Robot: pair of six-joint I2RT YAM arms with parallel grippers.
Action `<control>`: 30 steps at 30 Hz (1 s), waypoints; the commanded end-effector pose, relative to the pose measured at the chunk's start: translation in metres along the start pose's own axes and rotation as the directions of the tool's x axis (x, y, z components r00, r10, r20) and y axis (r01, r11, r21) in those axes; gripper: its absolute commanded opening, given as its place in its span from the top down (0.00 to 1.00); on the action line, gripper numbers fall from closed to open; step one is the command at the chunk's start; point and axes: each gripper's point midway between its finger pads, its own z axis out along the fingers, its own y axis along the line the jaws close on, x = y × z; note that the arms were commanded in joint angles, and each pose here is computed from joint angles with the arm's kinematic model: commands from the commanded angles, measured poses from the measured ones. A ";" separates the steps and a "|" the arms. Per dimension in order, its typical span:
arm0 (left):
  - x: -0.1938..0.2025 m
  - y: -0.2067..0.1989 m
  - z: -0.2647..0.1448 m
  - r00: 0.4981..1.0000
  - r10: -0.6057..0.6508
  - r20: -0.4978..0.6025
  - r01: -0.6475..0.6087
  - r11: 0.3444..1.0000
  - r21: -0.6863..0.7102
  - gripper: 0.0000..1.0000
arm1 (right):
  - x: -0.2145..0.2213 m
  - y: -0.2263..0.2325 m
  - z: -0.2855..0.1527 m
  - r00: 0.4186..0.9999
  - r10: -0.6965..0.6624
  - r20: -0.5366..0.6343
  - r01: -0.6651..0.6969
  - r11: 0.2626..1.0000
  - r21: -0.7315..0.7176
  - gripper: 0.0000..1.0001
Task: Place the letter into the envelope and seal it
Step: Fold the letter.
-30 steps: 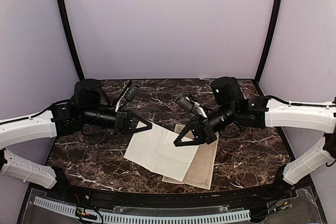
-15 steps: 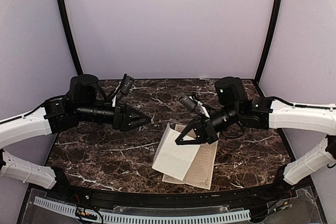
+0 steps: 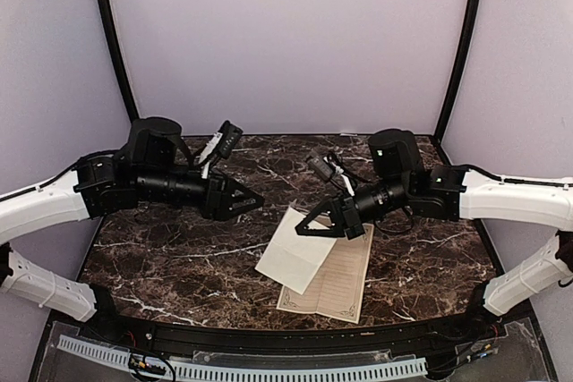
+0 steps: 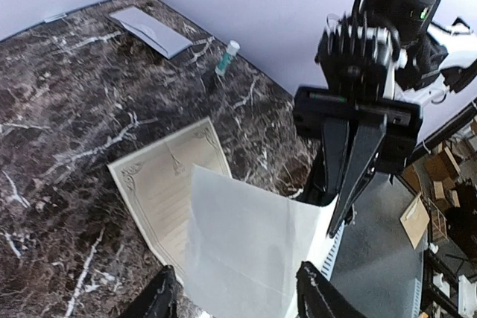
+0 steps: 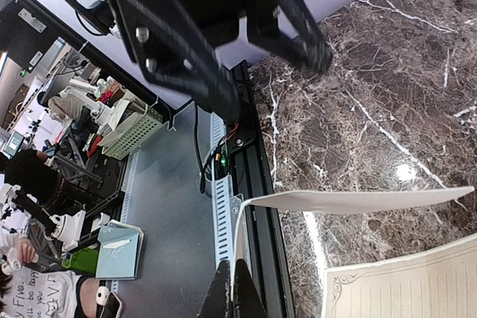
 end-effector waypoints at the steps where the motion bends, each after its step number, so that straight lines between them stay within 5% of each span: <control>1: 0.009 -0.026 0.021 0.998 0.028 -0.052 -0.023 0.996 0.089 0.50 | -0.014 0.005 -0.001 0.998 -0.034 0.052 0.033 0.999 0.010 1.00; 30: 0.006 -0.055 0.051 0.999 -0.007 -0.048 0.021 0.954 0.300 0.79 | -0.004 0.002 0.003 1.000 -0.024 0.012 0.023 1.000 0.001 1.00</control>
